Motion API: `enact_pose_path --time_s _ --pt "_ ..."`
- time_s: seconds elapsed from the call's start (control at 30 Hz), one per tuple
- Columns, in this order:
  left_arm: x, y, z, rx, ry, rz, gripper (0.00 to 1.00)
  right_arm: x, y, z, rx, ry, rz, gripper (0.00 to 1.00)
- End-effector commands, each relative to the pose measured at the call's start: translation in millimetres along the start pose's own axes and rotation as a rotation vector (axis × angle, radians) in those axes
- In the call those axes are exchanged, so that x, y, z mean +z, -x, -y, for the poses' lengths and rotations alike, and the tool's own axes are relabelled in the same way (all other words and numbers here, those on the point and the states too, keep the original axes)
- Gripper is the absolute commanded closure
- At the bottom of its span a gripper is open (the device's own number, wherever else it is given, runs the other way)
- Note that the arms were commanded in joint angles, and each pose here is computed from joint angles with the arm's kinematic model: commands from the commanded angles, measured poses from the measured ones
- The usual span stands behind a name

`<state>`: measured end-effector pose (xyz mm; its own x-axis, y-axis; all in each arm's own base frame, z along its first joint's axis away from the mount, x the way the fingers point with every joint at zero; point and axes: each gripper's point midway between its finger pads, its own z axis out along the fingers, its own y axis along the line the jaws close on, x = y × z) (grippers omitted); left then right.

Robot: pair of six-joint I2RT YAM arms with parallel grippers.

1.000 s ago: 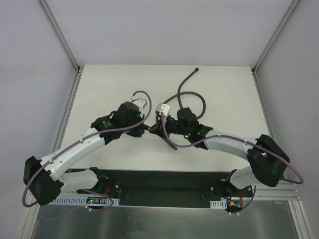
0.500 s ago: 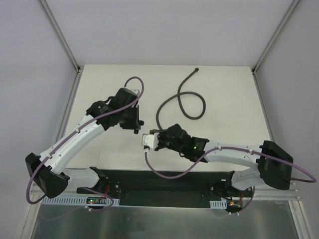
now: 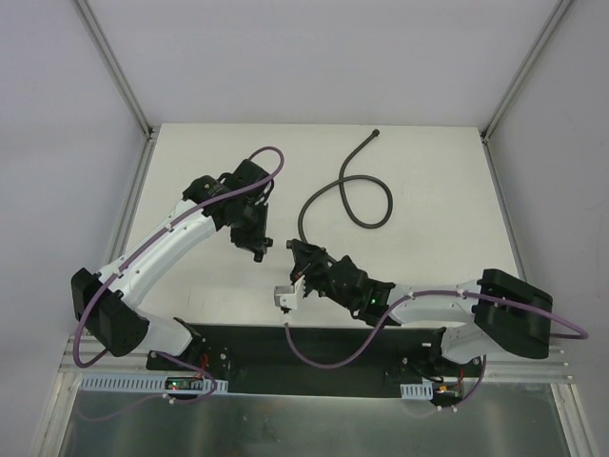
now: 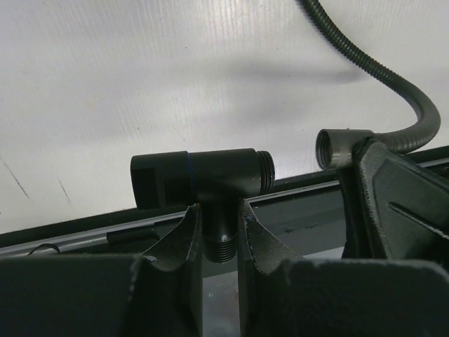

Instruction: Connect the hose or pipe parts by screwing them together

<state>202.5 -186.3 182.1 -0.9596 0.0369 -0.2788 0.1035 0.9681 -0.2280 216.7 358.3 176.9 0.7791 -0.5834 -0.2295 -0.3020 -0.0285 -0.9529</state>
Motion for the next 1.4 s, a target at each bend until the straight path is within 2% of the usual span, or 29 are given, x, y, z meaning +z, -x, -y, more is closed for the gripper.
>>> enact_pose_path --time_s 0.0,0.17,0.47,0.9,1.37 --pt "-15.2 7.1 8.8 -0.038 -0.033 0.023 1.00 0.6 12.3 42.4 -0.106 -0.208 -0.020 1.00" --pt "-13.1 14.8 14.1 -0.057 -0.048 0.042 1.00 4.4 19.8 56.2 -0.130 -0.324 -0.054 1.00" --pt "-23.4 31.6 22.1 -0.074 -0.082 0.113 1.00 1.0 19.0 80.1 -0.130 -0.421 -0.099 1.00" --pt "-38.6 39.0 22.2 -0.017 -0.105 0.190 1.00 3.2 22.4 76.7 -0.190 -0.376 -0.082 1.00" --pt "-34.6 30.8 18.6 -0.012 -0.107 0.172 1.00 10.8 25.9 80.6 -0.190 -0.367 -0.081 1.00"
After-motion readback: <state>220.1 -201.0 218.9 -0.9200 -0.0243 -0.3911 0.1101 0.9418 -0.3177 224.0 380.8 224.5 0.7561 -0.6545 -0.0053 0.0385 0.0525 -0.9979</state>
